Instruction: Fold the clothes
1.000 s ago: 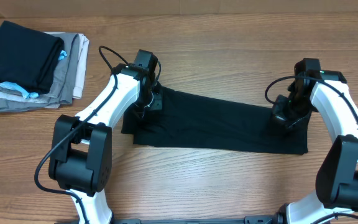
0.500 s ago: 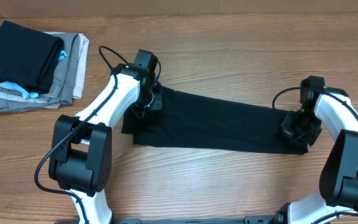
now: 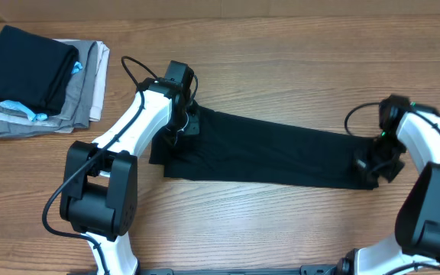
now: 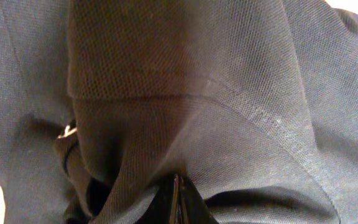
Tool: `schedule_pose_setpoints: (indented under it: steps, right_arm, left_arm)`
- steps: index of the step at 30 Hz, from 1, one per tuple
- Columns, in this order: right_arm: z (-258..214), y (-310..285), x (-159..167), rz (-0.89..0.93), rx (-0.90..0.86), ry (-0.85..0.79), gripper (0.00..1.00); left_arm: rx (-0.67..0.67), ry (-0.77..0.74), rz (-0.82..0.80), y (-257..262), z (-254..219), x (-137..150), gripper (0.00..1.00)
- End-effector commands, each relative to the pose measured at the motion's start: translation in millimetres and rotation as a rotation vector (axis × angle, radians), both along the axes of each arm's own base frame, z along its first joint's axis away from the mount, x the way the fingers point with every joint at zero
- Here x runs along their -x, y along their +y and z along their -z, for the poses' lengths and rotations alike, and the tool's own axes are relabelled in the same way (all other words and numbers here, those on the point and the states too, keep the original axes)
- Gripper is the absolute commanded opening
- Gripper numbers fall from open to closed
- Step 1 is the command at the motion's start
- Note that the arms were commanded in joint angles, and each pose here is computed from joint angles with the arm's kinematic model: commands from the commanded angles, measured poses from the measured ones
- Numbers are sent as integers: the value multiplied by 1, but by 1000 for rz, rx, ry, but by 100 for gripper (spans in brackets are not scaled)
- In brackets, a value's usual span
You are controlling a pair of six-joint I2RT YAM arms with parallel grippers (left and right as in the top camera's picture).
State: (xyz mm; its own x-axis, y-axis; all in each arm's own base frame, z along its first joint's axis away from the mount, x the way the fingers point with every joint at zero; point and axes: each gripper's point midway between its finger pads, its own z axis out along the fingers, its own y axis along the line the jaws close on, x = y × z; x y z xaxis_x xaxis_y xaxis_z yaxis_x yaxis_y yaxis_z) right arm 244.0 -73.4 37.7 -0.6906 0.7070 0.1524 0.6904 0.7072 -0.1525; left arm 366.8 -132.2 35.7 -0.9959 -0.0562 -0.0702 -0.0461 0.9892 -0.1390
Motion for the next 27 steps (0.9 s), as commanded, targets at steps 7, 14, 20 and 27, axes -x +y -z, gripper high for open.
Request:
schedule_pose_setpoints:
  steps: [7,14,20,27]
  right_arm:
    - [-76,132,-67,-414,-441,-421,4]
    - [-71,220,-69,-679,-549,-514,4]
    - [-67,281,-63,-1062,-447,-601,5]
    - [-58,305,-67,-1260,-91,-641,22]
  left_arm:
    - [3,-71,10,-3,-74,-29,4]
    - [12,-112,-123,23,-121,-46,4]
    - [-2,-75,-262,80,-122,-48,6]
    - [-15,-28,-380,129,-120,-40,13]
